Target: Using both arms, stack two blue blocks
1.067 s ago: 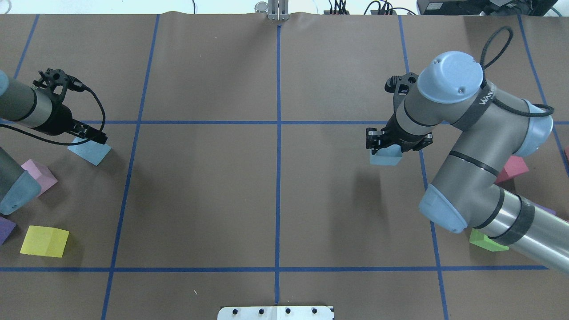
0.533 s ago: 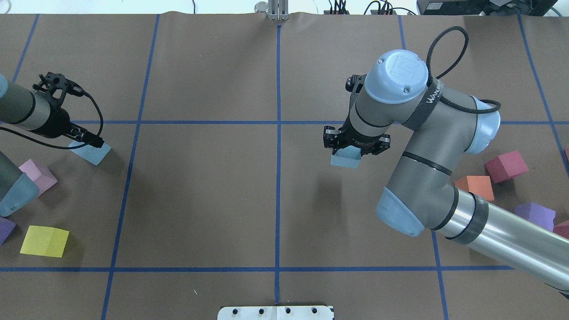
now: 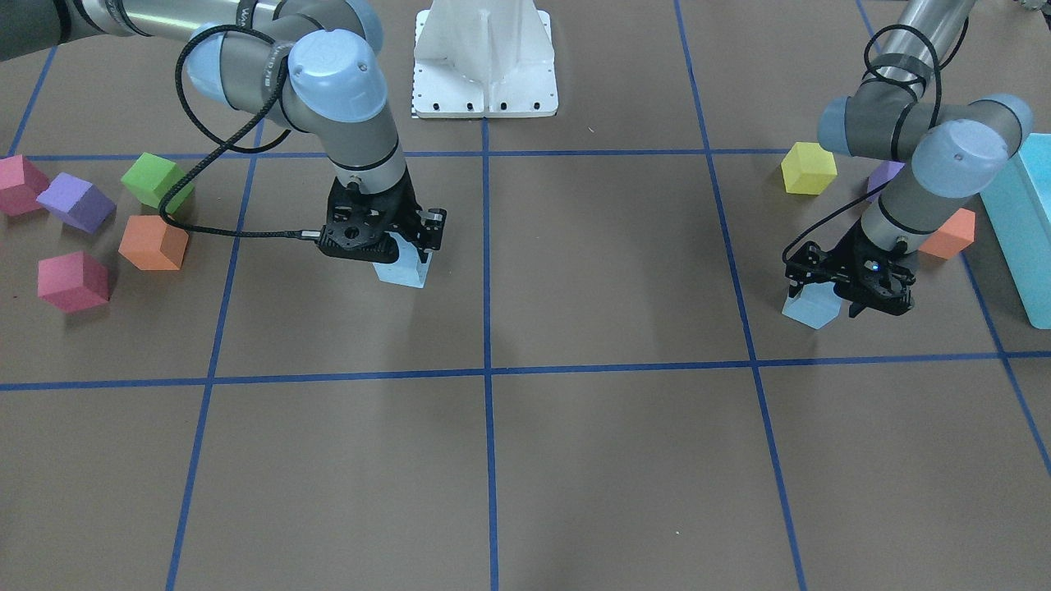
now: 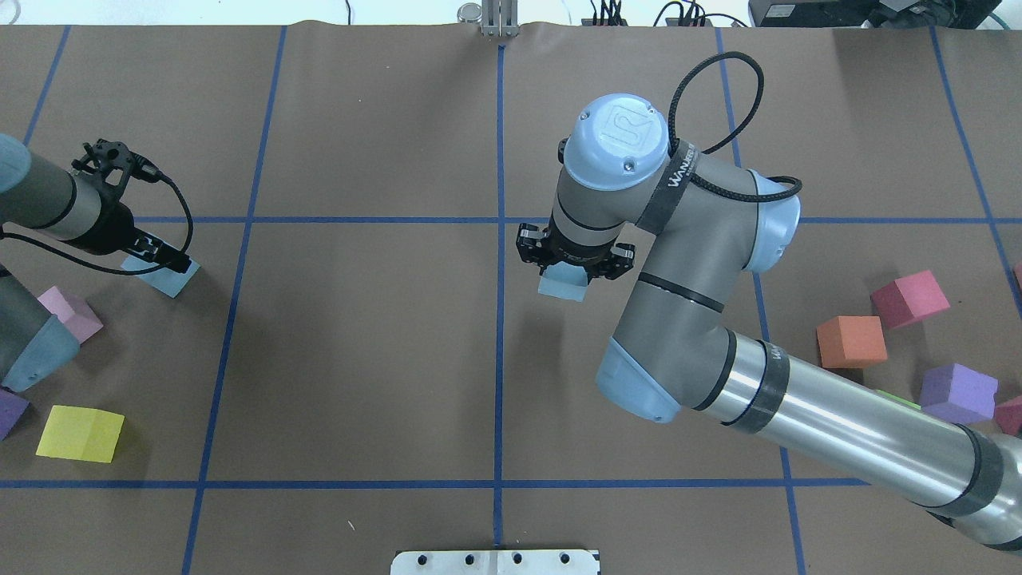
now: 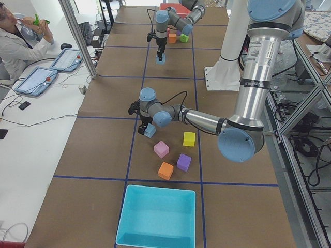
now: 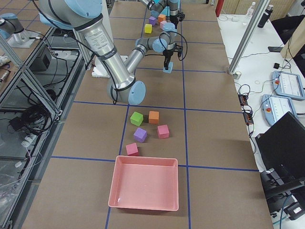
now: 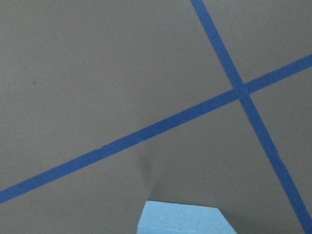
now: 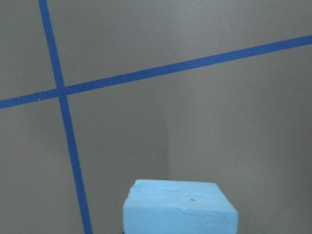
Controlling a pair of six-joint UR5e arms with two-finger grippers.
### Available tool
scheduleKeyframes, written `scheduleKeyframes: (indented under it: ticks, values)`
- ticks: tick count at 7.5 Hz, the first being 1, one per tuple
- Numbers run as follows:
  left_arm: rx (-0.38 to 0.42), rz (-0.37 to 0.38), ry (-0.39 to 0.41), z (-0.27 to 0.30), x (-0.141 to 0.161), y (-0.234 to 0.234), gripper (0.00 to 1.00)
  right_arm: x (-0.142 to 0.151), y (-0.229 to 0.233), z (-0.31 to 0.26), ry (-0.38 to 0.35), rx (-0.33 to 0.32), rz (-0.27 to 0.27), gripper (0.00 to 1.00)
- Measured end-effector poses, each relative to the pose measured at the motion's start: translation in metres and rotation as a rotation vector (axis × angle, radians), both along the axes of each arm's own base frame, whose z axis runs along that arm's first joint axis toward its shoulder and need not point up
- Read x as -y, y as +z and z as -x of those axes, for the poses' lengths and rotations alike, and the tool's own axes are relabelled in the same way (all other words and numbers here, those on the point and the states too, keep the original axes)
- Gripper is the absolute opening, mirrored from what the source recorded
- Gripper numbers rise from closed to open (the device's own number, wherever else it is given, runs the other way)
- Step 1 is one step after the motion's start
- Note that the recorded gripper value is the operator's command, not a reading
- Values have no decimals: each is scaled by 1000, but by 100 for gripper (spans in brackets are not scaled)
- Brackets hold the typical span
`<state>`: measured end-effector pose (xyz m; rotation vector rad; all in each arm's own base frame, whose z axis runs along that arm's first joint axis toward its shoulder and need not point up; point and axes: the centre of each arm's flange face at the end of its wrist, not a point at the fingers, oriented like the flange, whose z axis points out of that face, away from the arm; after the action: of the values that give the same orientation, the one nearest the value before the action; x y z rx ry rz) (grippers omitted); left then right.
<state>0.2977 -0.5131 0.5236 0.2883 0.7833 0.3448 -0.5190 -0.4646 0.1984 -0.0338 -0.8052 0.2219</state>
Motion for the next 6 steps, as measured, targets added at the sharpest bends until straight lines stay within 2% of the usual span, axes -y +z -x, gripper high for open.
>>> scheduleKeyframes:
  ticks: [1, 2, 6]
  values:
    - [1, 5, 2, -2, -1, 1, 61, -1, -4, 13, 2, -9, -1, 49]
    - [2, 8, 5, -5, -3, 1, 58, -2, -8, 26, 2, -17, 0, 49]
    - [-44, 52, 38, -9, -10, -16, 60, -1, -24, 64, -14, -34, -17, 49]
